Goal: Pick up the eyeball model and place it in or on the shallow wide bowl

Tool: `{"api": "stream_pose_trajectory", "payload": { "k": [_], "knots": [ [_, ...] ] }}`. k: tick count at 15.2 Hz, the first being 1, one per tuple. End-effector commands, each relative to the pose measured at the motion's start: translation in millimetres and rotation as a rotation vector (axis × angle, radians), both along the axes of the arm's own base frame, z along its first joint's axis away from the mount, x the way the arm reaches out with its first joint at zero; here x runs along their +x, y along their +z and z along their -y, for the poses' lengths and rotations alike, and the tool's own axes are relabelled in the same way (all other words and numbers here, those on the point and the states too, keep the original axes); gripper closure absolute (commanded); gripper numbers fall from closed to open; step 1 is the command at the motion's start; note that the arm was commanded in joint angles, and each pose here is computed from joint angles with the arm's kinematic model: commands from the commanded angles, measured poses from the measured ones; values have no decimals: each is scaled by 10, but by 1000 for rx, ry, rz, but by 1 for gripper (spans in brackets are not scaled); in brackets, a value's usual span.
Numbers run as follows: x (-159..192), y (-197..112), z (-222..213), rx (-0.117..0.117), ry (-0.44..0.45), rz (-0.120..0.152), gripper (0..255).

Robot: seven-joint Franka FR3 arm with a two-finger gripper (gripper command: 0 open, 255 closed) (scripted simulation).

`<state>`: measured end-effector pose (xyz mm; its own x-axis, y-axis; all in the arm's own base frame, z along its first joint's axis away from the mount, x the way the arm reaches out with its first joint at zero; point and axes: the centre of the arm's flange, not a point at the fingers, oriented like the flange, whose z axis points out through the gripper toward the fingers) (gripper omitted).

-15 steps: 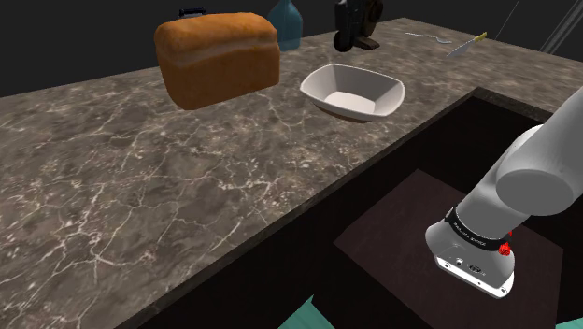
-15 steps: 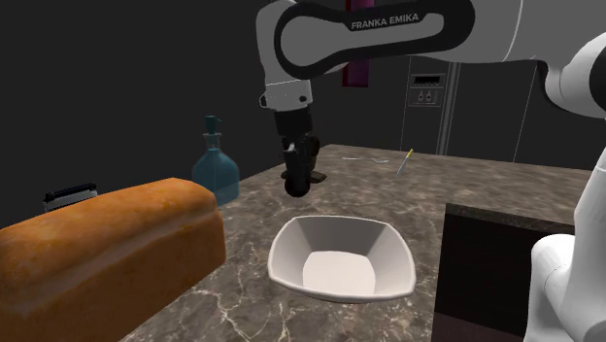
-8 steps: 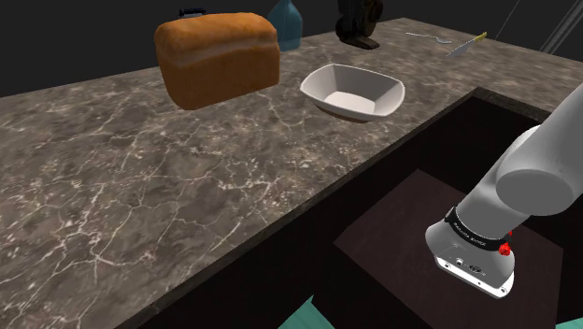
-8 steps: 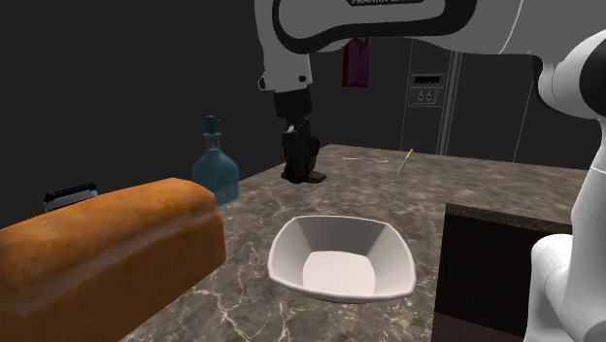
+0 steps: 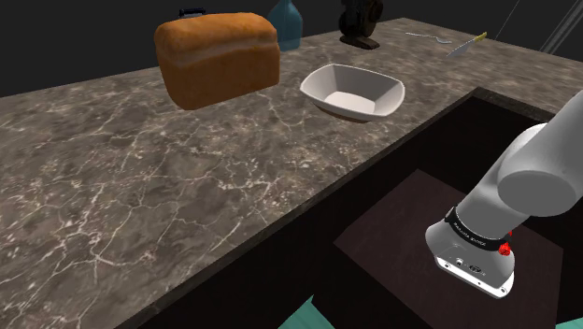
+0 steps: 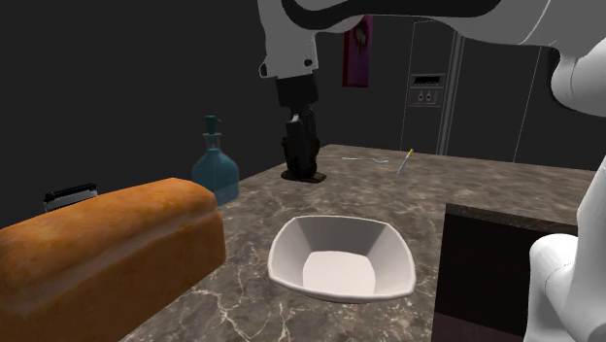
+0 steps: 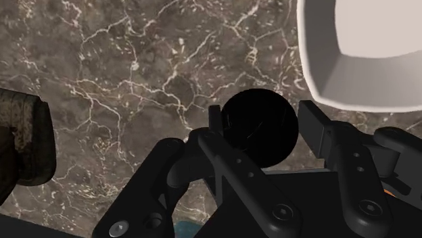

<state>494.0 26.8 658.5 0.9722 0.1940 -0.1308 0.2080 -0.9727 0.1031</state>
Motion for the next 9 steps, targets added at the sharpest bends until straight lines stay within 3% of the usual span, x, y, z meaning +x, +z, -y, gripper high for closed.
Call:
{"api": "stream_pose_trajectory", "payload": {
  "k": [1, 9],
  "knots": [
    [-199, -2, -169, -1, -1, 0, 255],
    [-900, 7, -959, -1, -1, 0, 255]
  ]
}}
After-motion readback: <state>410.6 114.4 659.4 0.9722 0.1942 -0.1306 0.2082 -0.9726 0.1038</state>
